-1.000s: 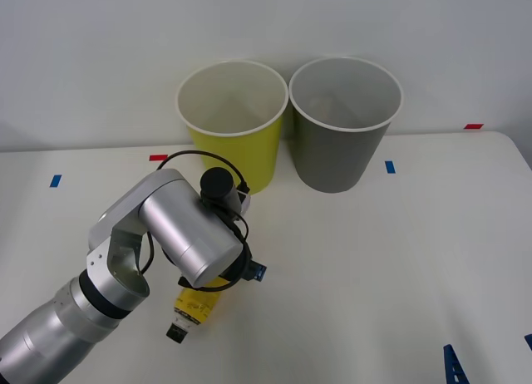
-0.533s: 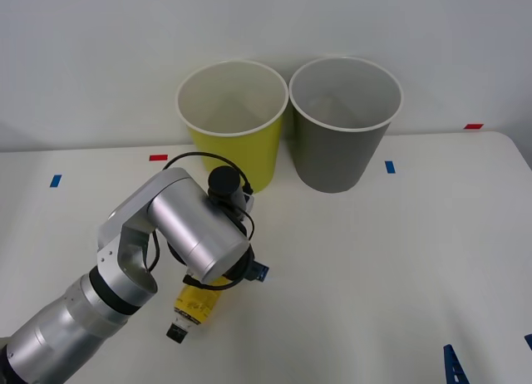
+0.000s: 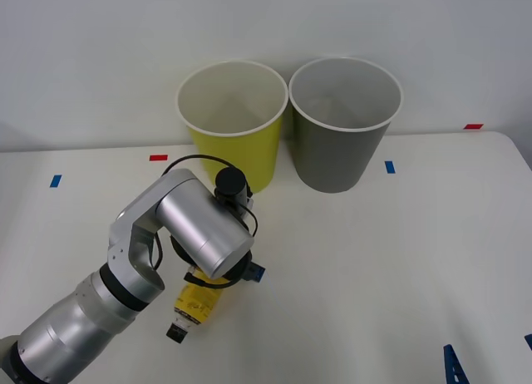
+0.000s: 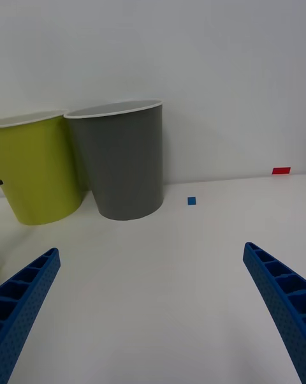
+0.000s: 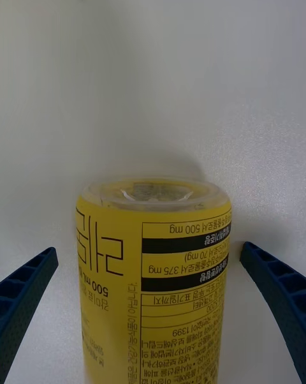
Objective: Put cans in the gray bin and PET bottles in the light green bin.
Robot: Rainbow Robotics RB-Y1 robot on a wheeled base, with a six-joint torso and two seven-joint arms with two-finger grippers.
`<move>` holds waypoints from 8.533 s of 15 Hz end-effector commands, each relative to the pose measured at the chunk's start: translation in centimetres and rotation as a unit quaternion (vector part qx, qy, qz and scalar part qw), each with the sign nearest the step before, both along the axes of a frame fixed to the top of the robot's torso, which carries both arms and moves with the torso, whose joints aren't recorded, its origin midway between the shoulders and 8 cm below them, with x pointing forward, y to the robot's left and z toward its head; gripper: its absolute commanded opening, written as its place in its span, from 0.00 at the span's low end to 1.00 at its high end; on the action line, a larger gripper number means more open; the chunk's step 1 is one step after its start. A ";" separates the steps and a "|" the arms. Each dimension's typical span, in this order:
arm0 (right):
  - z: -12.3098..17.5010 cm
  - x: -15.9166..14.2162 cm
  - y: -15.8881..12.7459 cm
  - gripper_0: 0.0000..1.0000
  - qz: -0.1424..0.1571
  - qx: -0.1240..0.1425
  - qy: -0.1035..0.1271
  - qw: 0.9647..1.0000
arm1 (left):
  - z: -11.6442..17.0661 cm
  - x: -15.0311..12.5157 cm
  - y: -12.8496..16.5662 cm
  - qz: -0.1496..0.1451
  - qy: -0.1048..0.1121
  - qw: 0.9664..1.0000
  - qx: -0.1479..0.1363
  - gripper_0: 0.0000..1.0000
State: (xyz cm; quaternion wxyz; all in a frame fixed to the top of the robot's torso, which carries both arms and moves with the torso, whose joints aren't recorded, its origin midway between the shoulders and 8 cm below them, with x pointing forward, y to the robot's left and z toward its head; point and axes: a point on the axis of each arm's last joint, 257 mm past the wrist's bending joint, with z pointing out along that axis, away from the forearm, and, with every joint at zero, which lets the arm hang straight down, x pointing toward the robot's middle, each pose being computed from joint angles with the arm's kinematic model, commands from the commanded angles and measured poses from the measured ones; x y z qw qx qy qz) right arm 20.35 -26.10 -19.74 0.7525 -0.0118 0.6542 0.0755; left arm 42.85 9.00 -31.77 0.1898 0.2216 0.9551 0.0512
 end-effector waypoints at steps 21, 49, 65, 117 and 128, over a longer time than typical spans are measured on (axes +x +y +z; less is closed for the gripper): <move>0.0 0.0 0.0 1.00 0.000 0.000 0.000 1.000 | 5.3 0.9 -1.4 -0.067 -0.076 0.995 -0.017 0.00; 0.0 0.0 0.0 1.00 0.000 0.000 0.000 1.000 | 32.4 -0.3 5.4 -0.087 -0.391 0.899 -0.177 0.00; 0.0 0.0 0.0 1.00 0.000 0.000 0.000 1.000 | 42.4 1.4 7.9 -0.043 -0.513 0.840 -0.169 0.00; 0.0 0.0 0.0 1.00 0.000 0.000 0.000 1.000 | 43.8 16.7 -5.0 -0.079 -0.581 0.757 -0.287 1.00; 0.0 0.0 0.0 1.00 0.000 0.000 0.000 1.000 | 42.1 8.4 6.1 -0.031 -0.588 0.777 -0.221 1.00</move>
